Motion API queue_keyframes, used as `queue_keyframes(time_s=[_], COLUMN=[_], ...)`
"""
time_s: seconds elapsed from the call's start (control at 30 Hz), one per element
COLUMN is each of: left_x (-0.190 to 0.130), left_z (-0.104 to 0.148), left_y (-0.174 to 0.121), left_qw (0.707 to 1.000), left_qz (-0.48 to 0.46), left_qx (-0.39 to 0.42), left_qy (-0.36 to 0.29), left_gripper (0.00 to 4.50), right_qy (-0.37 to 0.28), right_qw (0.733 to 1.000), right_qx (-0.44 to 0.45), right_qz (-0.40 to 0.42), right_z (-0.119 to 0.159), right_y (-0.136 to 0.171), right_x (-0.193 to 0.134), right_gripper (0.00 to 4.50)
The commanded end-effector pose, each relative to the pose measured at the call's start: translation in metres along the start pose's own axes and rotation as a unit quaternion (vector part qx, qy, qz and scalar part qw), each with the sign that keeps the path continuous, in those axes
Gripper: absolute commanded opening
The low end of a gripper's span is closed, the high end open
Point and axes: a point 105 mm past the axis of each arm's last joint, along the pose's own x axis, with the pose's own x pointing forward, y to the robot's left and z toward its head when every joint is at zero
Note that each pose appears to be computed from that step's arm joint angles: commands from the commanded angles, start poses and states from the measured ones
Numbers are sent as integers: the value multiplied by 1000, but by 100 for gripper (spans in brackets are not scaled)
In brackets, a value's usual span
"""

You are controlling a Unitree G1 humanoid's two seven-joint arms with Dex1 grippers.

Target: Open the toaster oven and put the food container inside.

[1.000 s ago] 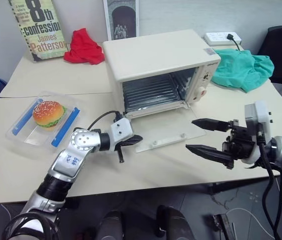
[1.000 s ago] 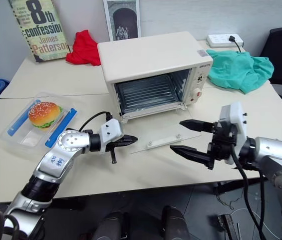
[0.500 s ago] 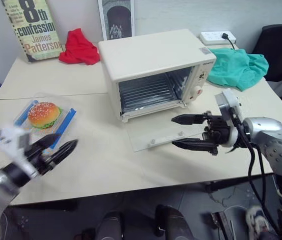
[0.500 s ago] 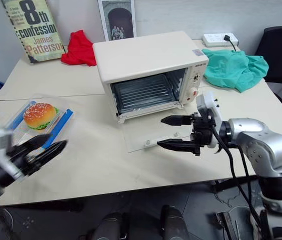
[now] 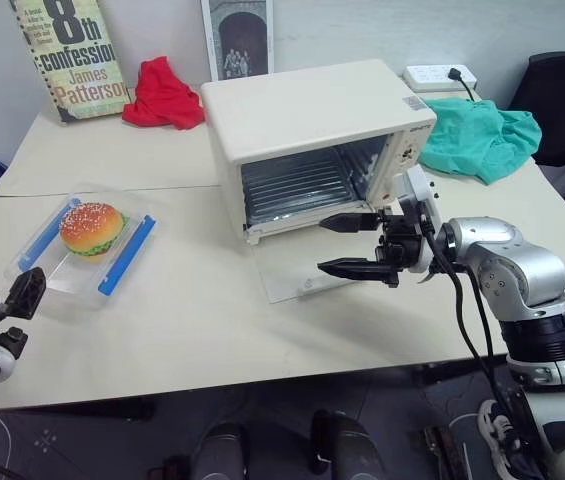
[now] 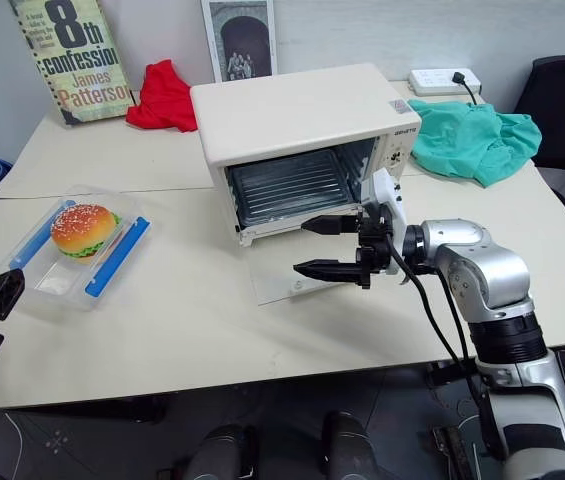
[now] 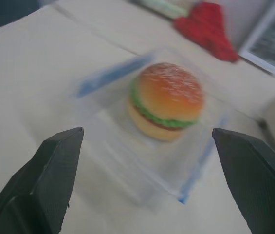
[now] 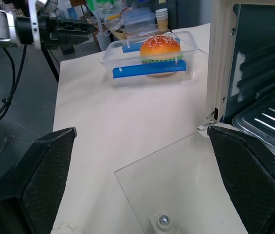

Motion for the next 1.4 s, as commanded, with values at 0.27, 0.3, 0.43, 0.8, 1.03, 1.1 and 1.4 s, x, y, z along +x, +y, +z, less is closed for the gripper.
queue_keyframes(time_s=[0.27, 0.3, 0.43, 0.8, 1.03, 1.1, 1.4], left_x=[55, 58, 61, 63, 57, 55, 37], left_z=[-10, -14, -24, -24, -3, 1, 9], left_y=[-7, -6, 5, 19, 35, 28, 23], left_qw=[988, 984, 973, 962, 967, 971, 946], left_qz=[106, 117, 152, 193, 165, 111, -99], left_qx=[-64, -71, -83, -97, 47, 71, 172], left_qy=[97, 112, 150, 167, 188, 201, 256], left_gripper=[448, 448, 430, 134, 132, 132, 132], right_qy=[-27, -29, -36, -28, -22, -18, -2], right_qw=[999, 999, 998, 996, 996, 996, 996], right_qx=[-23, -23, -20, -20, -12, -7, 21], right_qz=[-31, -37, -53, -82, -90, -93, -92], right_z=[10, 11, 12, 12, 12, 11, 2], right_y=[11, 12, 17, 27, 27, 27, 30], right_x=[-9, -10, -15, -27, -34, -37, -49], right_gripper=[450, 450, 450, 450, 450, 450, 450])
